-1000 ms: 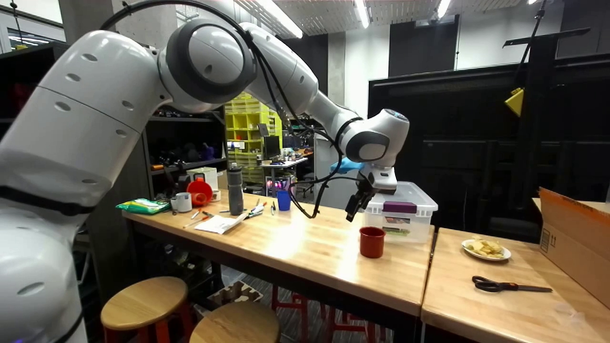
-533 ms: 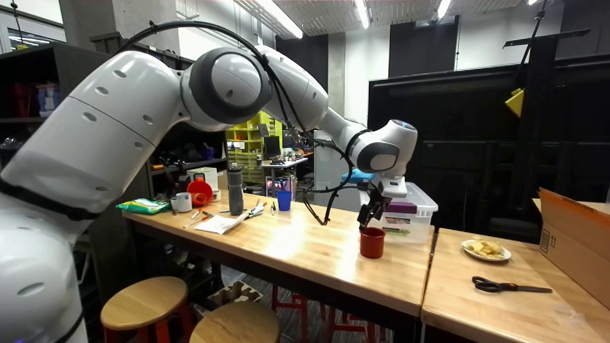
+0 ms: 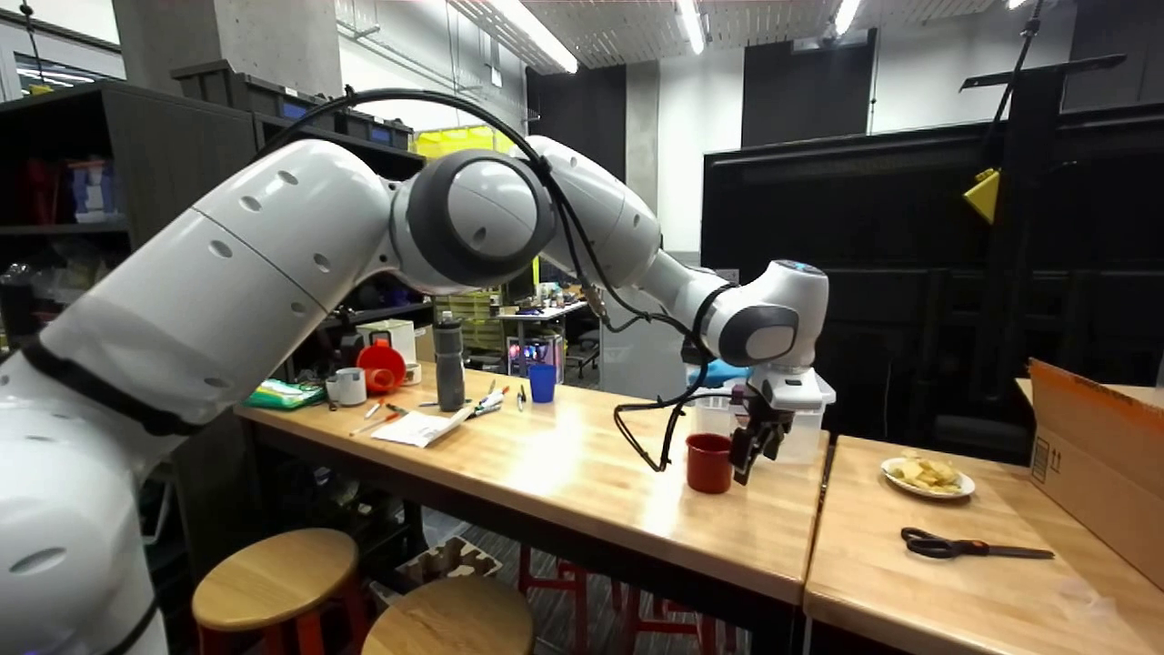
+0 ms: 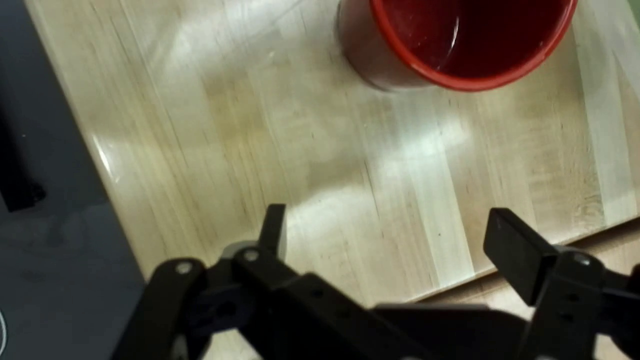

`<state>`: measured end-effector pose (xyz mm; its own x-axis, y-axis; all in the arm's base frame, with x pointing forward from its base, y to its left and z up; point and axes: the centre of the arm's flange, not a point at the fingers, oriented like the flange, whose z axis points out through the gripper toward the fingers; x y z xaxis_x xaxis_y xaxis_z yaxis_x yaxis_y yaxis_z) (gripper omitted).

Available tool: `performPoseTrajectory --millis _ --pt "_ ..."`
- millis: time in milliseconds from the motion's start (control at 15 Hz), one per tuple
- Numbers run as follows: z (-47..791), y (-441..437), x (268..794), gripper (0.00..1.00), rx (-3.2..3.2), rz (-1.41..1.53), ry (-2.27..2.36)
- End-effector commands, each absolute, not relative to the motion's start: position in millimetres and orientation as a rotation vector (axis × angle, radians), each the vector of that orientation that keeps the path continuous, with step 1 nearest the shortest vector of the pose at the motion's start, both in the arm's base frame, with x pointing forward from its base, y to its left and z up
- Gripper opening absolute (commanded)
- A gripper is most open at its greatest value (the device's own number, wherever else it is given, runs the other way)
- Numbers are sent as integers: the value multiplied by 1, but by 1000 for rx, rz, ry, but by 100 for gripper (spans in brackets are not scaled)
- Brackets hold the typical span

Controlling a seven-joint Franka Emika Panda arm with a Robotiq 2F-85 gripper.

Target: Move the red cup to the left

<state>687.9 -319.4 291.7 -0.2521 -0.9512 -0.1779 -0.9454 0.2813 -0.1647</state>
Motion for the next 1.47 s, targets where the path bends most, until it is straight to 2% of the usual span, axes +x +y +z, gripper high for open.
performPoseTrajectory --millis 0,133,200,733,1400 --pt "295 -343 697 100 -1807 -79 2296" --pt "298 -352 693 100 -1878 -120 2243" --pt "317 -292 694 100 -1941 -138 2197" --pt "352 -137 738 100 -2377 -234 1854" --pt "335 -182 729 100 -2310 -159 1989"
